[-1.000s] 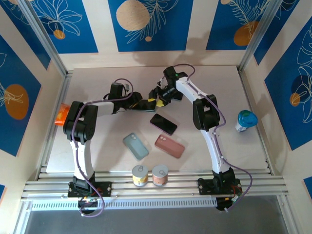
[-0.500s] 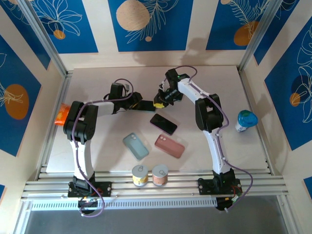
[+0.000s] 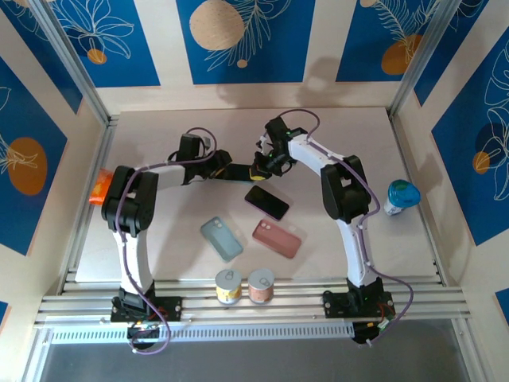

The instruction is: Put the phone into the phone case

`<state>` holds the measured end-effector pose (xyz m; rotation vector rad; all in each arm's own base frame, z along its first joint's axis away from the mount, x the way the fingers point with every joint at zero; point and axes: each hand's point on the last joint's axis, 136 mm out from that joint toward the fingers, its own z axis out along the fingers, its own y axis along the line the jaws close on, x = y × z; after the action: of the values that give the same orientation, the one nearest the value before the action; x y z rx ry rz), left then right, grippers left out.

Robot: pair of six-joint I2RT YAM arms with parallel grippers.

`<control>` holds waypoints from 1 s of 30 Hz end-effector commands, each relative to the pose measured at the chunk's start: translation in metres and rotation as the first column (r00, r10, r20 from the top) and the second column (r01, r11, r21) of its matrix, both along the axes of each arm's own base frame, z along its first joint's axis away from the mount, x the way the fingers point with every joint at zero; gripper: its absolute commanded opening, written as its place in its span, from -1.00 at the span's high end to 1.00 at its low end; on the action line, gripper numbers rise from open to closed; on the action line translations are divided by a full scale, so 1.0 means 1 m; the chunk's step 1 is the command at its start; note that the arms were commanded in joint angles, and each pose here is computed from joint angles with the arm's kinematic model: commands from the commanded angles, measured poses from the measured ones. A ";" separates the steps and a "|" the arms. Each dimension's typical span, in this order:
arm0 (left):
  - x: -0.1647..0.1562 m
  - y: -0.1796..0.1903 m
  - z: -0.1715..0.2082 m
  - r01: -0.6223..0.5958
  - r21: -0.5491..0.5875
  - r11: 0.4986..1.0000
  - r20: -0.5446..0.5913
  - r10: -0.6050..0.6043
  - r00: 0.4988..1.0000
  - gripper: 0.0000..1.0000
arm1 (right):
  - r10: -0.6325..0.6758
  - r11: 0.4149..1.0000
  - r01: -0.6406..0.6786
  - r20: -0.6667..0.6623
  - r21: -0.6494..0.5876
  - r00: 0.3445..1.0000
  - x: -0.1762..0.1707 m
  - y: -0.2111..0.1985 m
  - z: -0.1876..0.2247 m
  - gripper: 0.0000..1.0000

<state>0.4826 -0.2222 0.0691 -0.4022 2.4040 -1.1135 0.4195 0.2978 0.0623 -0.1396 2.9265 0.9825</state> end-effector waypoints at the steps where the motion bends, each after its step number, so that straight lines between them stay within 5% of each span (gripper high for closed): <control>1: 0.009 -0.003 0.043 0.005 -0.037 0.999 0.066 -0.002 0.998 -0.04 | -0.011 1.000 0.008 0.097 0.027 0.995 0.006 -0.004 0.027 1.00; 30: 0.027 -0.013 0.023 0.030 -0.041 0.999 0.025 -0.029 0.999 -0.06 | 0.015 1.000 -0.015 0.003 -0.006 1.000 0.003 0.006 -0.027 1.00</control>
<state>0.5062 -0.2321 0.0924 -0.3829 2.3700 -1.1552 0.4262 0.2991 0.0420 -0.1464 2.8987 0.9745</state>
